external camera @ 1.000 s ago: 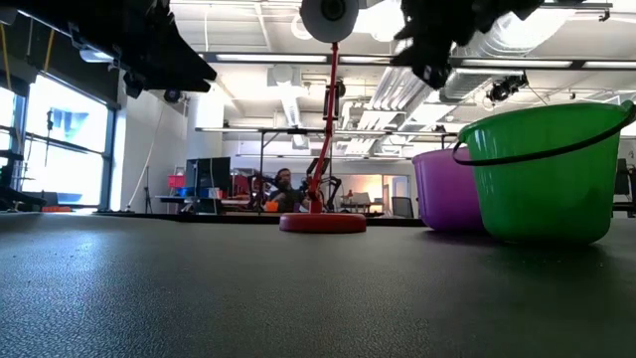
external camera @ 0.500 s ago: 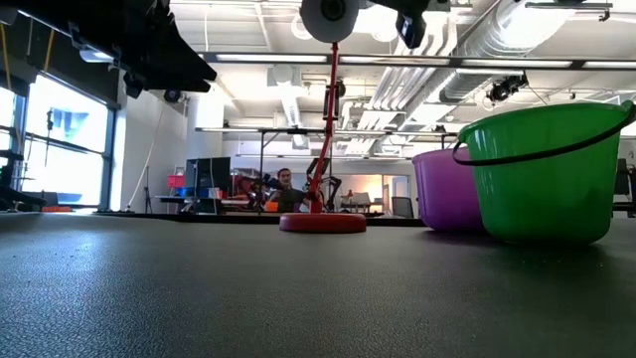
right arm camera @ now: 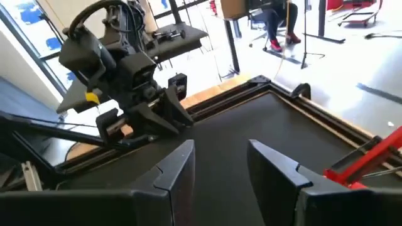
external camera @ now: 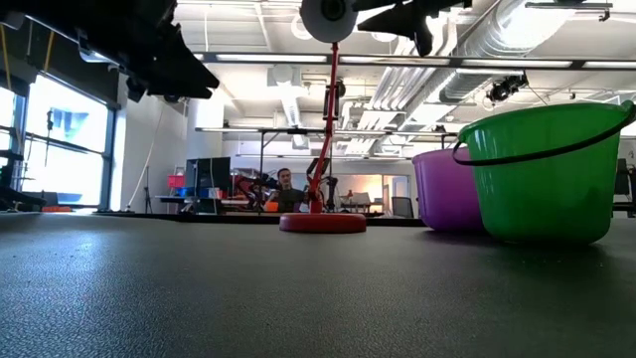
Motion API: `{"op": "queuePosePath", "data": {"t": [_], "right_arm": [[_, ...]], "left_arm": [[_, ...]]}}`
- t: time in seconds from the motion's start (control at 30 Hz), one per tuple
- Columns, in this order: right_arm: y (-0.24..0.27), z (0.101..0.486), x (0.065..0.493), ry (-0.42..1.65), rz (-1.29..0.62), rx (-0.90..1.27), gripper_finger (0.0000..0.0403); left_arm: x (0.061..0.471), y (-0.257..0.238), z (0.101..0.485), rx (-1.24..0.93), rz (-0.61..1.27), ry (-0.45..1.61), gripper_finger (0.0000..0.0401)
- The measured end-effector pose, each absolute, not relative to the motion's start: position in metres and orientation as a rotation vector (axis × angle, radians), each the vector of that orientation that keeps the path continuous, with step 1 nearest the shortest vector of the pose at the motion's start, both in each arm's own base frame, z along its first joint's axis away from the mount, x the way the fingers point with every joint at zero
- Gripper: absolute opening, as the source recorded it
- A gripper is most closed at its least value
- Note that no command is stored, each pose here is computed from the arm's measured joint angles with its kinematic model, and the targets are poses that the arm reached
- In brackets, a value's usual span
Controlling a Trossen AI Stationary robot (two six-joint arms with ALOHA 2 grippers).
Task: Organize candy in baskets
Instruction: Return to Home Position
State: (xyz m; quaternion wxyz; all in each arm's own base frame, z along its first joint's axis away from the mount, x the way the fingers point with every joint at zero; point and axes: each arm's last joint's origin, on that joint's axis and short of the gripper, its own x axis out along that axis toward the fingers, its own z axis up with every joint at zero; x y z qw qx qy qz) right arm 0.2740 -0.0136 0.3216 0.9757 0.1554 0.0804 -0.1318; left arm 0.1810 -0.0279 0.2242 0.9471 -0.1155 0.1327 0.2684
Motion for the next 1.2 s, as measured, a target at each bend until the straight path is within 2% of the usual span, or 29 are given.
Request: {"op": "queuePosePath", "data": {"t": [0.63,0.8,1.07,1.2], "right_arm": [[-0.015,0.318,0.273,0.196,-0.274,0.316,0.0139],[-0.023,0.319,0.257,0.253,-0.295,0.317,0.0139],[-0.021,0.275,0.213,0.222,-0.124,0.335,0.0139],[-0.020,0.260,0.205,0.190,-0.100,0.229,0.0139]], "left_arm": [[0.181,-0.026,0.224,-0.239,0.555,0.267,0.0136],[0.181,-0.026,0.224,-0.239,0.555,0.268,0.0136],[0.181,-0.026,0.225,-0.239,0.555,0.266,0.0136],[0.181,-0.026,0.225,-0.239,0.555,0.266,0.0136]]}}
